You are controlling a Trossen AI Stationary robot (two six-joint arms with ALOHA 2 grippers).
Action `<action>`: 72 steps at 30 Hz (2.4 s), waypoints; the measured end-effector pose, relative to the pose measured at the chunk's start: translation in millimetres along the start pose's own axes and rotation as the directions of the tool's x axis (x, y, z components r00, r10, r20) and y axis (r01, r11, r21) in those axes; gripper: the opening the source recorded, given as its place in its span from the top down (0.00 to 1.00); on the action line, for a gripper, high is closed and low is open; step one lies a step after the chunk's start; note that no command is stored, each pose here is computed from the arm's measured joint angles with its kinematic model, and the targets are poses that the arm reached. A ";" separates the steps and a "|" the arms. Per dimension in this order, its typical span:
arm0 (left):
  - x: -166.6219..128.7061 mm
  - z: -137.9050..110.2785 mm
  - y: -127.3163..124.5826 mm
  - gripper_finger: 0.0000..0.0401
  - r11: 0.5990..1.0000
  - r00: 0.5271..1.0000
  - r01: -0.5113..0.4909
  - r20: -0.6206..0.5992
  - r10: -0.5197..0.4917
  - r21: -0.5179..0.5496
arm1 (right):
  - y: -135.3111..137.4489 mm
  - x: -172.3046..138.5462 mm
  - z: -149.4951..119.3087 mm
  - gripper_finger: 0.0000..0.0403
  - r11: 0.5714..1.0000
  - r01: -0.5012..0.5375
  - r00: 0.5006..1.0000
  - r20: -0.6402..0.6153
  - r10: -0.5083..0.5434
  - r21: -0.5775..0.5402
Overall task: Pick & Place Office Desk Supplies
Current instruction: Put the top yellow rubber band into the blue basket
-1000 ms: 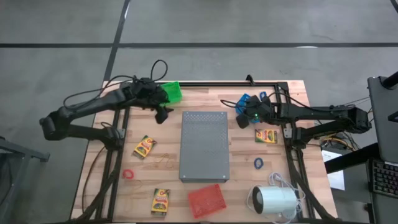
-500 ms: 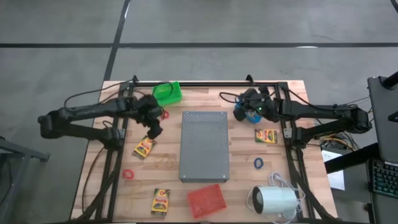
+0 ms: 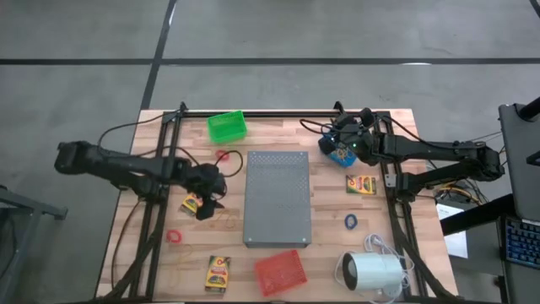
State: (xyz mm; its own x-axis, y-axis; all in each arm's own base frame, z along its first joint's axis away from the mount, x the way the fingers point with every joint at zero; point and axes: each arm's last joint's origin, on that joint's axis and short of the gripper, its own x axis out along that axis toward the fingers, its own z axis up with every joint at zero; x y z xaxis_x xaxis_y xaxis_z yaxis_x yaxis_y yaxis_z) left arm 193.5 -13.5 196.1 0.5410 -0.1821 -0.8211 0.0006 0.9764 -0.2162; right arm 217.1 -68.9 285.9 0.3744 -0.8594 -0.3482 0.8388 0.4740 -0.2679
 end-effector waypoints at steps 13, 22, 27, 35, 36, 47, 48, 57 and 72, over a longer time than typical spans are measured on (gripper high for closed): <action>14.3 -10.4 -2.3 0.43 0.998 0.998 -0.035 0.055 0.032 0.060 | 0.1 0.2 -0.6 0.83 1.000 0.000 1.000 -0.002 0.000 0.000; 23.5 -21.2 0.9 0.43 0.989 0.997 -0.042 0.074 0.032 0.140 | 0.5 0.8 -3.0 0.82 1.000 0.000 1.000 -0.008 0.000 0.004; 29.7 -29.6 3.0 0.43 0.992 0.996 -0.038 0.085 0.027 0.123 | 0.6 0.9 -3.4 0.83 1.000 0.000 1.000 -0.009 0.000 0.003; 37.3 -41.2 3.6 0.43 1.000 0.995 -0.017 0.102 0.014 0.023 | 0.7 0.9 -3.3 0.83 1.000 0.000 1.000 -0.008 0.000 0.000; 38.3 -42.3 3.3 0.43 1.000 0.994 -0.012 0.112 0.010 0.017 | 0.7 0.9 -3.2 0.83 1.000 0.000 1.000 -0.007 0.000 0.000; 43.5 -52.2 -2.5 0.44 0.997 0.993 -0.018 0.118 0.009 0.081 | -1.5 3.1 -2.5 0.81 1.000 0.012 1.000 -0.007 -0.012 -0.009; 43.6 -52.4 -3.3 0.44 0.995 0.993 -0.019 0.117 0.008 0.096 | -1.7 3.3 -2.5 0.81 1.000 0.013 1.000 -0.008 -0.013 -0.008; 47.0 -58.4 -5.4 0.51 0.990 0.990 -0.005 0.141 -0.014 0.139 | -2.3 4.3 -2.5 0.82 1.000 0.017 1.000 -0.009 -0.017 -0.004; 53.2 -71.8 -1.0 0.54 0.994 0.979 0.006 0.200 -0.028 0.111 | -2.2 4.3 -2.5 0.83 1.000 0.017 1.000 -0.009 -0.017 -0.005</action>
State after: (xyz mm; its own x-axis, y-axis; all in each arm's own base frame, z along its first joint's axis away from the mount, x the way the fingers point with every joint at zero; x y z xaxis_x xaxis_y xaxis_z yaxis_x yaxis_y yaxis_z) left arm 161.9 -32.5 114.7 0.6979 -0.1824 -0.6926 0.0967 0.9822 -0.1612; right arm 216.0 -73.1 282.8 0.3567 -0.8654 -0.3519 0.8431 0.4605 -0.2777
